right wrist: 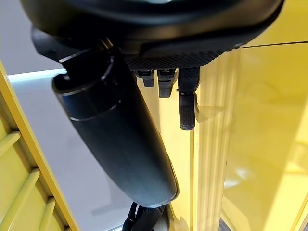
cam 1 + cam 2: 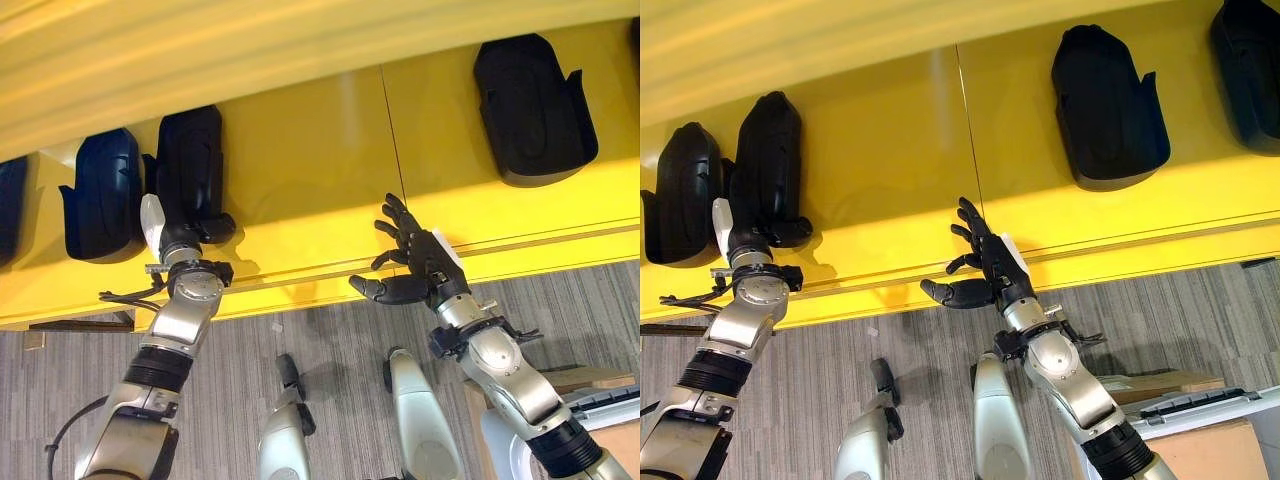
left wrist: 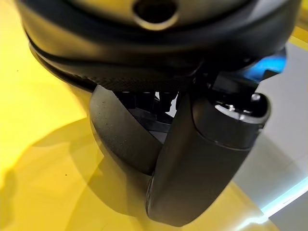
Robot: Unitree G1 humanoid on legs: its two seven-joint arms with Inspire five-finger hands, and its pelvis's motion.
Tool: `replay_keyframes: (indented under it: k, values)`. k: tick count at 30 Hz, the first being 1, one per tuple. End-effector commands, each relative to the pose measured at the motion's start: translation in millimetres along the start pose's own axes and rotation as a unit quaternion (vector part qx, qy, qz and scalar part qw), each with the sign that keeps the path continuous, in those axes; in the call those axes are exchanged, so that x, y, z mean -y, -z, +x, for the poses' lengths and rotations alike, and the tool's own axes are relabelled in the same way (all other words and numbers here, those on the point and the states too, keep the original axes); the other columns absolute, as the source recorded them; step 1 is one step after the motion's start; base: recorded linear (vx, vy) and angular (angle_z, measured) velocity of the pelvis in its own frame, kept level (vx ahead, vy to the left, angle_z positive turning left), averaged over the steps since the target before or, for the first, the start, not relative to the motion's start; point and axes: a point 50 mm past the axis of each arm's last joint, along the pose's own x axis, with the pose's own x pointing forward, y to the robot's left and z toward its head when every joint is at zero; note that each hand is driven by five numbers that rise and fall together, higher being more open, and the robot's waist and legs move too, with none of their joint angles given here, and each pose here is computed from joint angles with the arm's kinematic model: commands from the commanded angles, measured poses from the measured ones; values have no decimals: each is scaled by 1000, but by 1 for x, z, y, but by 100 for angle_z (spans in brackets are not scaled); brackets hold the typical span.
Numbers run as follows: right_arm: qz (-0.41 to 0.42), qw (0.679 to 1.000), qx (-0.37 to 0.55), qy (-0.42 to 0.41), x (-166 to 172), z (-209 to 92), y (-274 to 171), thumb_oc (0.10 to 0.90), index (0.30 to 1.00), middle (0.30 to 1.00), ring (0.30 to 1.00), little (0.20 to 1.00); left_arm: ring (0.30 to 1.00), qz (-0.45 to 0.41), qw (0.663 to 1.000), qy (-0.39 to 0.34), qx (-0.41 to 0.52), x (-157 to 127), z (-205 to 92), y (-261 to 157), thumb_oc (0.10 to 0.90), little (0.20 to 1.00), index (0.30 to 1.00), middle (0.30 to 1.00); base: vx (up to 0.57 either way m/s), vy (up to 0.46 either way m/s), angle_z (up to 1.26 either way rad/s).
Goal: Move parts from the plastic box to the shelf.
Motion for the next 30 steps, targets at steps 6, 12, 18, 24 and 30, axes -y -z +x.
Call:
replay_keyframes:
  k: [6, 12, 18, 24, 30]
  values:
    - [1, 996, -78, 41, 5, -7, 31, 900, 1000, 1000, 1000, 1000, 1000, -41, 993, -47, 103, -19, 15, -61, 900, 1000, 1000, 1000, 0, 0, 0]
    - [2, 996, -77, 41, 4, -6, 31, 900, 1000, 1000, 1000, 1000, 1000, -56, 992, -46, 100, -17, 15, -63, 900, 1000, 1000, 1000, 0, 0, 0]
    - [4, 996, -76, 40, 2, -5, 31, 900, 1000, 1000, 1000, 1000, 1000, -74, 991, -33, 103, -12, 13, -68, 900, 1000, 1000, 1000, 0, 0, 0]
    - [6, 996, -76, 40, 2, -5, 30, 900, 1000, 1000, 1000, 1000, 1000, -75, 986, -71, 128, -21, 13, -74, 900, 1000, 1000, 1000, 0, 0, 0]
    - [11, 996, -75, 44, 1, -6, 32, 900, 1000, 1000, 1000, 1000, 1000, -79, 978, -95, 165, -32, 11, -87, 900, 1000, 1000, 1000, 0, 0, 0]
